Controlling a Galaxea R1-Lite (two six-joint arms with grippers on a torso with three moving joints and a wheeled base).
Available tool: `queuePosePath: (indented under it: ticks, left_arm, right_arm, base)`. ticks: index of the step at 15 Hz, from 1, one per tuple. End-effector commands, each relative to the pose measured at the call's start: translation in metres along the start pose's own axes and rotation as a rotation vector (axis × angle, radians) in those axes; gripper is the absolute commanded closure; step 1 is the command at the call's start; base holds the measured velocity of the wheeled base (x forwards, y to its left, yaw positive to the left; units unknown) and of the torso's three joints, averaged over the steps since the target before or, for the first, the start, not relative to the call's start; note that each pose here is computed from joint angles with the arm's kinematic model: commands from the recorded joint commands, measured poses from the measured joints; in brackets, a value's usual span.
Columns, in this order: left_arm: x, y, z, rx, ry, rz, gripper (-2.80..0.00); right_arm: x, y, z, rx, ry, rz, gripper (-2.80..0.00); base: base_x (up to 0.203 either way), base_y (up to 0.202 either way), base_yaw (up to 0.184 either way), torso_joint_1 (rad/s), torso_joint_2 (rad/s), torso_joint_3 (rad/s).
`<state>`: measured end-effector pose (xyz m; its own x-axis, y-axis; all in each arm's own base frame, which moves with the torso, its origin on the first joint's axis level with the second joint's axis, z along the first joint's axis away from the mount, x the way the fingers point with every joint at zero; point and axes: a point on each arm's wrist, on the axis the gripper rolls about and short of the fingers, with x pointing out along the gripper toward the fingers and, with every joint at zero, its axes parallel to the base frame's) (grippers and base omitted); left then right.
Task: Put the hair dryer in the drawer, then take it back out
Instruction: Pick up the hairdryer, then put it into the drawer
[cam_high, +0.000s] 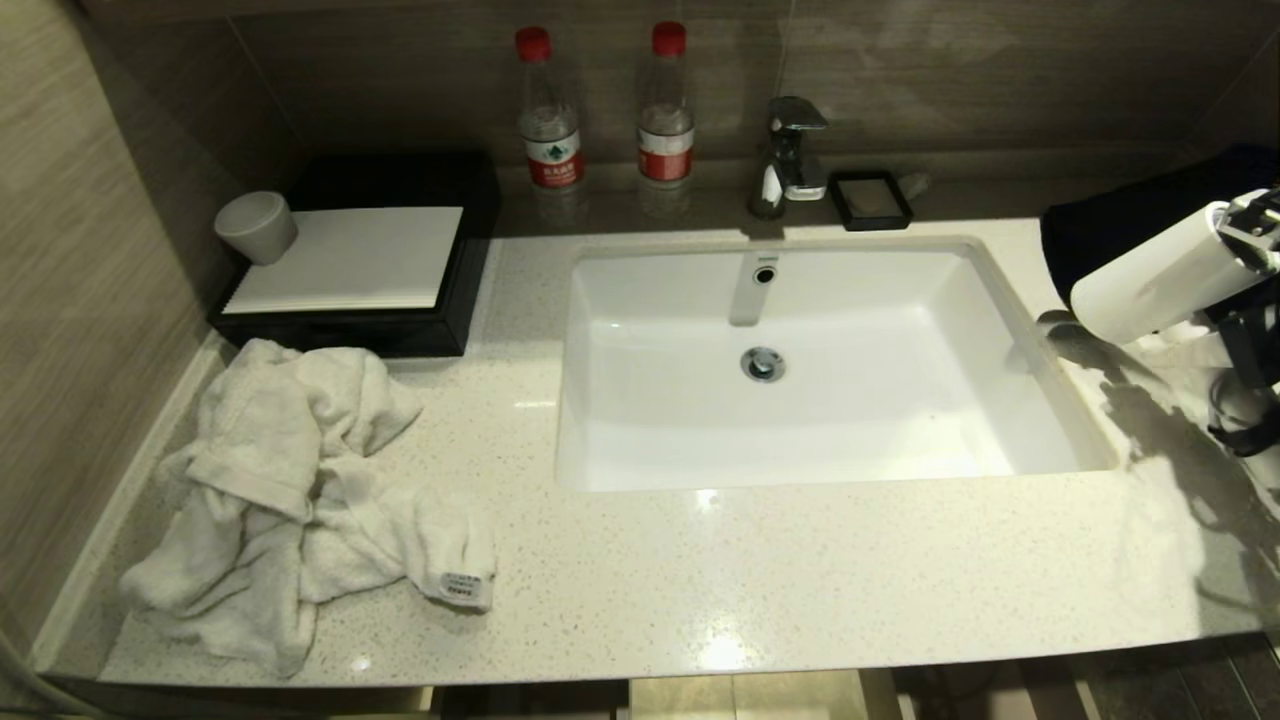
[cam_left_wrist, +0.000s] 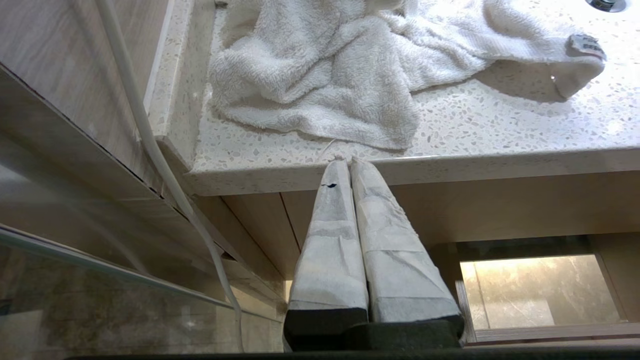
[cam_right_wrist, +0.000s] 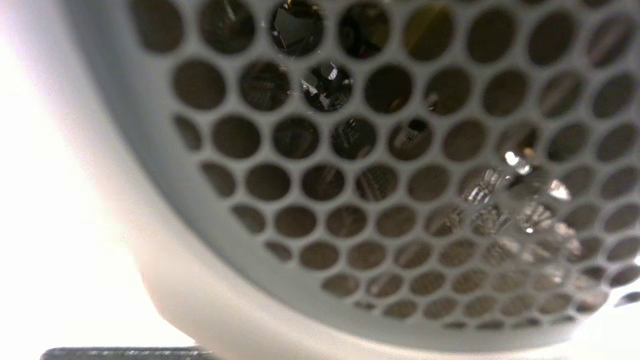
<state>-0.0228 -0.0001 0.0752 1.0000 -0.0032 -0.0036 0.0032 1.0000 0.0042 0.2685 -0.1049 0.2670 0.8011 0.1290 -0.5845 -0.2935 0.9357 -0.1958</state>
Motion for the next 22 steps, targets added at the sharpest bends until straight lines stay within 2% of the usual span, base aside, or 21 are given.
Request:
queuePosePath:
  ticks: [1, 5, 8, 13, 18, 22]
  left_arm:
    - [0.0, 0.0, 0.0, 0.0, 0.003, 0.0, 0.0]
    - [0.0, 0.0, 0.0, 0.0, 0.001, 0.0, 0.0]
    - [0.0, 0.0, 0.0, 0.0, 0.001, 0.0, 0.0]
    - [0.0, 0.0, 0.0, 0.0, 0.002, 0.0, 0.0]
    - [0.0, 0.0, 0.0, 0.0, 0.002, 0.0, 0.0]
    - [0.0, 0.0, 0.0, 0.0, 0.003, 0.0, 0.0]
  right_arm:
    - [-0.038, 0.016, 0.01, -0.02, -0.072, -0.045, 0.0]
    - [-0.076, 0.047, -0.001, -0.023, -0.103, -0.074, 0.0]
    - [-0.095, 0.071, -0.023, -0.013, -0.075, -0.11, 0.0]
    - [-0.112, 0.101, -0.045, -0.006, -0.063, -0.09, 0.0]
    - [-0.13, 0.121, -0.058, -0.033, -0.107, -0.104, 0.0]
    - [-0.143, 0.142, -0.081, -0.042, -0.129, -0.117, 0.0]
  base:
    - [0.0, 0.0, 0.0, 0.0, 0.0, 0.0]
    - [0.0, 0.0, 0.0, 0.0, 0.0, 0.0]
    - [0.0, 0.0, 0.0, 0.0, 0.0, 0.0]
    - [0.0, 0.0, 0.0, -0.001, 0.01, 0.004]
    - [0.0, 0.0, 0.0, -0.349, 0.36, 0.017]
    - [0.0, 0.0, 0.0, -0.409, 0.38, -0.015]
